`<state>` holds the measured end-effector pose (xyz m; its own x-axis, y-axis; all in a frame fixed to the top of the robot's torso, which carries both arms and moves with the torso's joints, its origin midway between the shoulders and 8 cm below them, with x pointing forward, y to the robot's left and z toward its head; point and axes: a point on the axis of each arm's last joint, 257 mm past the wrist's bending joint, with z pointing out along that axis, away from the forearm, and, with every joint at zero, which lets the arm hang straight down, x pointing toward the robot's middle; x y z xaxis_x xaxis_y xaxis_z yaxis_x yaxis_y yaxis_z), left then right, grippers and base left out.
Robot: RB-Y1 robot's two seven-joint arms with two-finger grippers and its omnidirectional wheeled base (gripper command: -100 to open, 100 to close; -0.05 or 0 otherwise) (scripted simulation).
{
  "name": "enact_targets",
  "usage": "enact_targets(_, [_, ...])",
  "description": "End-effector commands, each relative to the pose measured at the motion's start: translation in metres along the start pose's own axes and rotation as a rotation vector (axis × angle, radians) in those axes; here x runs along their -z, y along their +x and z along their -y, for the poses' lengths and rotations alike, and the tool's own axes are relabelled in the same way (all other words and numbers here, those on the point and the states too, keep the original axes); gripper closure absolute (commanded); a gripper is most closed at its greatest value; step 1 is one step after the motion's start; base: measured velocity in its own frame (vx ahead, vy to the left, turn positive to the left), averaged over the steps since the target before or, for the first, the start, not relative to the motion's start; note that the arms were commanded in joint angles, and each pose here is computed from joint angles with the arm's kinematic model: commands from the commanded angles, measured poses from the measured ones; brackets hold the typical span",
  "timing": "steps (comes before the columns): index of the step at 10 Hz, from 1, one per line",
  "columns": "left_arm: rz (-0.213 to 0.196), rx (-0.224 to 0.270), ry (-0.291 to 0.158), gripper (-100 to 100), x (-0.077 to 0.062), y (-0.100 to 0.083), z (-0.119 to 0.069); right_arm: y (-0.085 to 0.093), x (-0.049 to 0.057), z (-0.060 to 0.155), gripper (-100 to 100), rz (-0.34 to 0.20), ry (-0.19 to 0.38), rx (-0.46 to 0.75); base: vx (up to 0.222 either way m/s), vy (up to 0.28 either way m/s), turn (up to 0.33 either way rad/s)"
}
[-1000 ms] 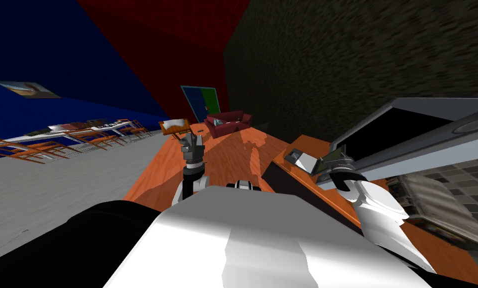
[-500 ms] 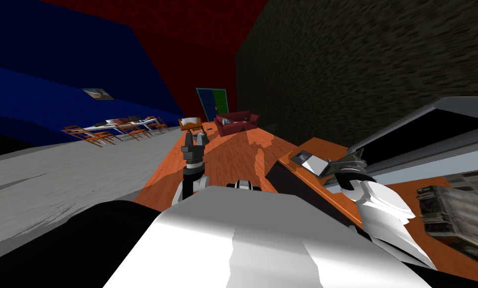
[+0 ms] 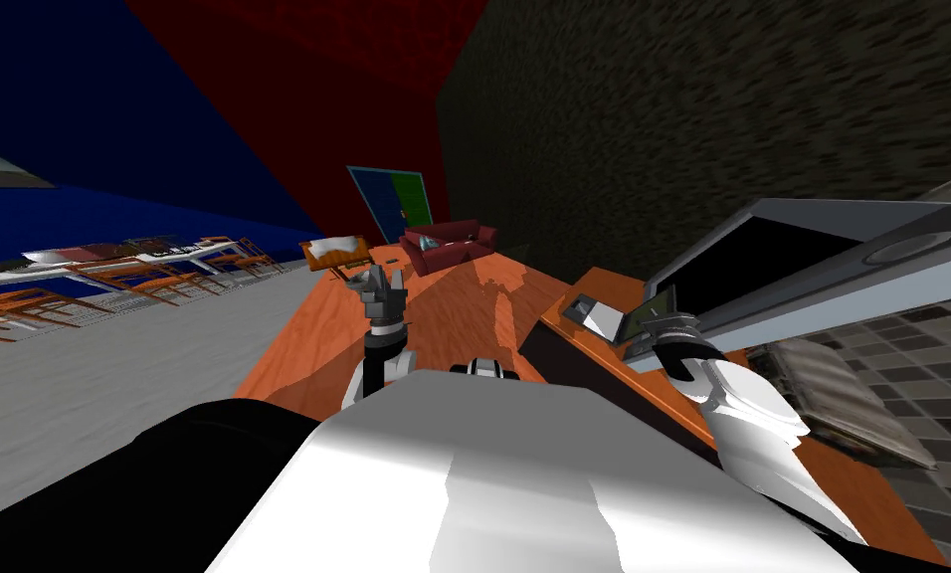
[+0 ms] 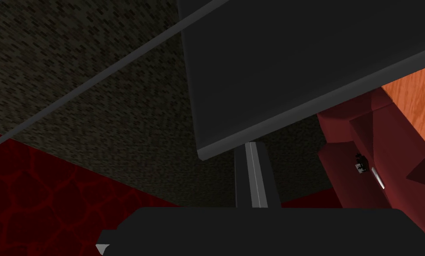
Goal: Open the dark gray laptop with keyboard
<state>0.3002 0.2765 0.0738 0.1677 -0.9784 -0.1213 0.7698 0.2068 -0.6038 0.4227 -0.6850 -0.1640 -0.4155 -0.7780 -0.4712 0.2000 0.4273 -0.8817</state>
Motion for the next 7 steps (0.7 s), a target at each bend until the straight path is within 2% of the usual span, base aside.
enact_targets(1, [0.0, 0.0, 0.0, 0, 0.0, 0.0, 0.0, -0.03, 0.007, -0.014, 100, 0.077, -0.034, 0.011, 0.195, 0.003, -0.368])
enact_targets(2, [0.0, 0.0, 0.0, 0, 0.0, 0.0, 0.0, -0.047, 0.014, -0.028, 100, 0.124, -0.068, 0.012, 0.219, 0.006, -0.388])
enact_targets(3, [0.0, 0.0, 0.0, 0, 0.0, 0.0, 0.0, -0.051, 0.014, -0.026, 100, 0.131, -0.064, 0.013, 0.148, 0.012, -0.286])
enact_targets(4, [0.0, 0.0, 0.0, 0, 0.0, 0.0, 0.0, -0.071, 0.023, -0.04, 100, 0.182, -0.096, 0.012, 0.149, 0.014, -0.34])
enact_targets(5, [0.0, 0.0, 0.0, 0, 0.0, 0.0, 0.0, -0.072, 0.023, -0.039, 100, 0.184, -0.094, 0.013, 0.125, 0.006, -0.284])
enact_targets(6, [0.0, 0.0, 0.0, 0, 0.0, 0.0, 0.0, -0.09, 0.032, -0.053, 100, 0.232, -0.128, 0.01, 0.146, 0.008, -0.337])
enact_targets(7, [0.0, 0.0, 0.0, 0, 0.0, 0.0, 0.0, -0.093, 0.033, -0.052, 100, 0.238, -0.125, 0.011, 0.135, 0.019, -0.256])
